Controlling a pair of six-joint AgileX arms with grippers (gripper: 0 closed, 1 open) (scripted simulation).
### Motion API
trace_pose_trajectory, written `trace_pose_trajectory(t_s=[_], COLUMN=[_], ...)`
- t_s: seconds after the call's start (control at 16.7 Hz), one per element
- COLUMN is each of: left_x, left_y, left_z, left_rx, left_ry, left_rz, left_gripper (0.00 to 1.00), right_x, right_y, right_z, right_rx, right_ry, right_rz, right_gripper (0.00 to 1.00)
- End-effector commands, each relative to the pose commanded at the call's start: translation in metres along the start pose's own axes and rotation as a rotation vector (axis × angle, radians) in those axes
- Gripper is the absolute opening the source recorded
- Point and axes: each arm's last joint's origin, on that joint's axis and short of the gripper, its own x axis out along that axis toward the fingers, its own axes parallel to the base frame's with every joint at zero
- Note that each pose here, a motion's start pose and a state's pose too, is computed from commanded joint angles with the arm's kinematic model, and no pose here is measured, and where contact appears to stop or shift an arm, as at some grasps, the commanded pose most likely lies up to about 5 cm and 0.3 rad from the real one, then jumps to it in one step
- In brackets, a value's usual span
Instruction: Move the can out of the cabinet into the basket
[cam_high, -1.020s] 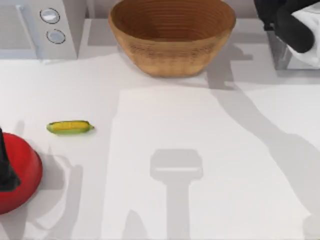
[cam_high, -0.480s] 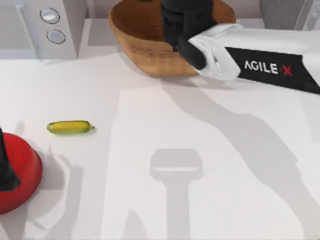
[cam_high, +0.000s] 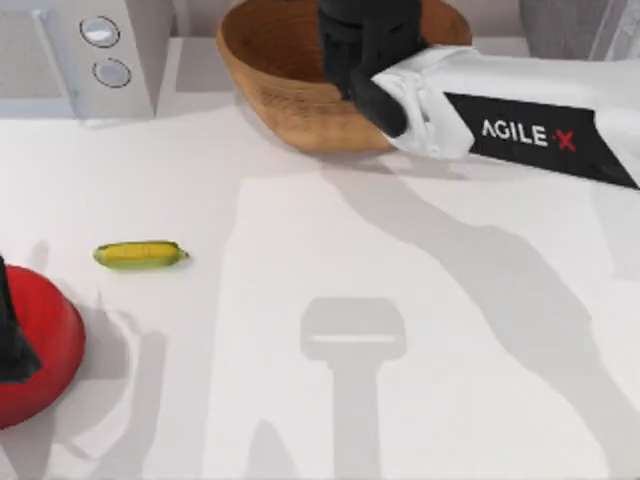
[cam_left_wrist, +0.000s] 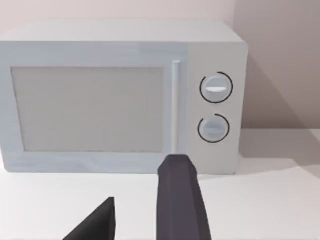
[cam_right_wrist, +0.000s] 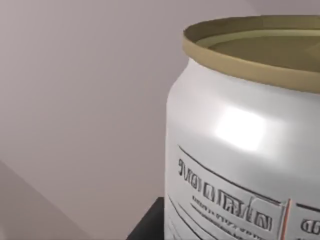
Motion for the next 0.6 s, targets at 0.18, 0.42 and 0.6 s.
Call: trace_pose_trajectory(t_s=[0.18, 0.42, 0.6], left_x=[0.000, 0.000, 0.000], left_y=[0.000, 0.000, 0.000], left_z=[0.000, 0.000, 0.000], left_rx=[0.000, 0.000, 0.000], left_ry=[0.000, 0.000, 0.000], left_rz=[0.000, 0.000, 0.000], left_gripper=[1.00, 1.00, 1.00], right_x=[0.011, 0.016, 0.016], right_y=[0.001, 0.001, 0.001], right_z=[-0.003, -0.004, -0.004], right_rx=[0.002, 0.003, 0.003], right_ry=[-0.005, -0.007, -0.007], right_rz=[0.002, 0.002, 0.002], right_gripper=[0.00, 0.00, 0.15])
